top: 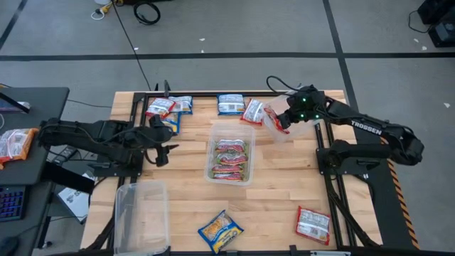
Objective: Sort Maruchan noodles
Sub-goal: Put the red noodle pack into the top transparent container
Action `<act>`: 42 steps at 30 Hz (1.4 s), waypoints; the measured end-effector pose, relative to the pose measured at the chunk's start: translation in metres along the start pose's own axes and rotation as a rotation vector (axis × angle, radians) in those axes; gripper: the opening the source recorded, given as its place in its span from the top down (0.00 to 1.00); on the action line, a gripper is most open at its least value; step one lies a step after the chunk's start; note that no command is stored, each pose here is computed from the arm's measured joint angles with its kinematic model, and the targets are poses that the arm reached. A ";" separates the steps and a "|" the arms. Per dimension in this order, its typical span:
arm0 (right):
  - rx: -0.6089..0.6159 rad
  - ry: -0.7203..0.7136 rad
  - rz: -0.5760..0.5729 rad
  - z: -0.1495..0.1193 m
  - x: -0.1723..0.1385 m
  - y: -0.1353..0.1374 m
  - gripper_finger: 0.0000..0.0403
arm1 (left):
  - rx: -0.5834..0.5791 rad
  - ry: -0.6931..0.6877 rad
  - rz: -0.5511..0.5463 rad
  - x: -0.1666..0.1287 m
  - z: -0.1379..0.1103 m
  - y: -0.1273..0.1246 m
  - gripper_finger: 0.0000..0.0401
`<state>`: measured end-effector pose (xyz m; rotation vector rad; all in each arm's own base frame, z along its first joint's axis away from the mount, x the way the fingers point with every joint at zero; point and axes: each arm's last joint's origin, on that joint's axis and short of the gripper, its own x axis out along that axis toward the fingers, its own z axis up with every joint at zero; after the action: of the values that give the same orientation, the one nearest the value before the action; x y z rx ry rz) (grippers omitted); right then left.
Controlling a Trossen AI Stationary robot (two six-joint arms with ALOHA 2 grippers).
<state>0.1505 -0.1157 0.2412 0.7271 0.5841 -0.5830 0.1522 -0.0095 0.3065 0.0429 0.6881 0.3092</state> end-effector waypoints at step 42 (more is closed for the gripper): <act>0.190 0.231 0.145 0.001 0.054 -0.015 0.98 | 0.049 -0.096 -0.121 -0.009 0.005 -0.021 0.51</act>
<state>0.1784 -0.1410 0.1993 1.0170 0.6885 -0.4255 0.1546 -0.0317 0.3128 0.0620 0.6001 0.1724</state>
